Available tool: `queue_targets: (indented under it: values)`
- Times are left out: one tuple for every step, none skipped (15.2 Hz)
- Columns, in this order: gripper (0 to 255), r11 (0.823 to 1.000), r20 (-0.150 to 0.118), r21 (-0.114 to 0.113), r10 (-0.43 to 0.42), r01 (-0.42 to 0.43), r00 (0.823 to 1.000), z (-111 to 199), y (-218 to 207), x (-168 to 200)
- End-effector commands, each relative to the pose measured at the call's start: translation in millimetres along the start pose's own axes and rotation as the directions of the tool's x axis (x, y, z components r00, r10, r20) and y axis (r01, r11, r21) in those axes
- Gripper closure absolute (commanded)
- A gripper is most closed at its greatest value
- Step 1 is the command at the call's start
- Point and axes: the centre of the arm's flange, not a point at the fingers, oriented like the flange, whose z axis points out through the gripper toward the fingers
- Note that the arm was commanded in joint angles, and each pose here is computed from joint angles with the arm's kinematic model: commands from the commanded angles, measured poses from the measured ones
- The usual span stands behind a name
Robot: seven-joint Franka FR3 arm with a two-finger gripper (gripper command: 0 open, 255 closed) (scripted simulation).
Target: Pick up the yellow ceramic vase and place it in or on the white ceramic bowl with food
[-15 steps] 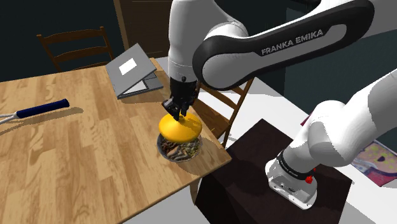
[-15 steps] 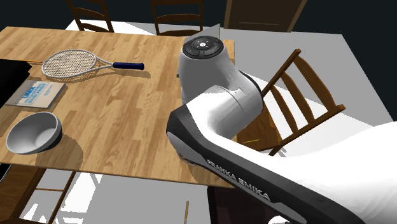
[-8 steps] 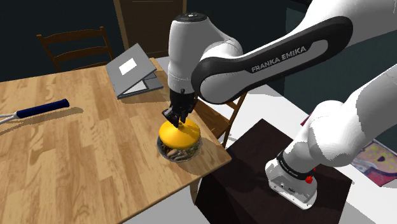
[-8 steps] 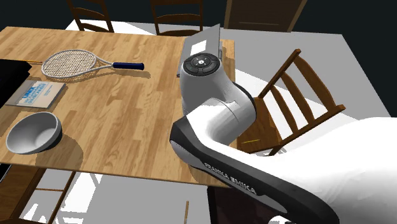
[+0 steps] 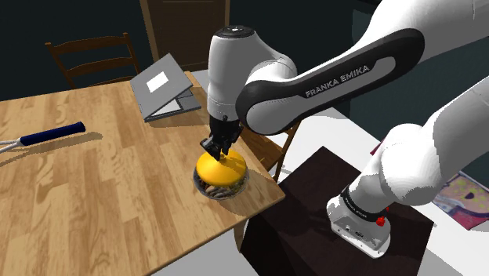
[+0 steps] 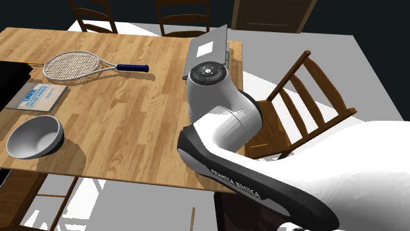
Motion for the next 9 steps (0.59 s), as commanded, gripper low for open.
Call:
queue_targets:
  values:
    - [255, 1.0, 0.001, -0.001, 0.0, 0.0, 1.0, 0.6, 0.1, -0.3]
    - [255, 1.0, 0.001, -0.001, 0.0, 0.0, 1.0, 0.6, 0.1, -0.3]
    - [0, 1.0, 0.001, -0.001, 0.0, 0.0, 1.0, 0.6, 0.2, -0.4]
    - [0, 1.0, 0.001, -0.001, 0.0, 0.0, 1.0, 0.8, 0.2, -0.5]
    - [0, 1.0, 0.001, -0.001, 0.0, 0.0, 1.0, 0.9, 0.2, -0.5]
    - [0, 1.0, 0.001, -0.001, 0.0, 0.0, 1.0, 1.0, 0.2, -0.5]
    - [0, 1.0, 0.001, -0.001, 0.0, 0.0, 1.0, 1.0, 0.2, -0.5]
    - [0, 1.0, 0.001, -0.001, 0.0, 0.0, 1.0, 0.6, 0.1, -0.3]
    - [0, 1.0, 0.001, -0.001, 0.0, 0.0, 1.0, -12.6, 0.1, -0.3]
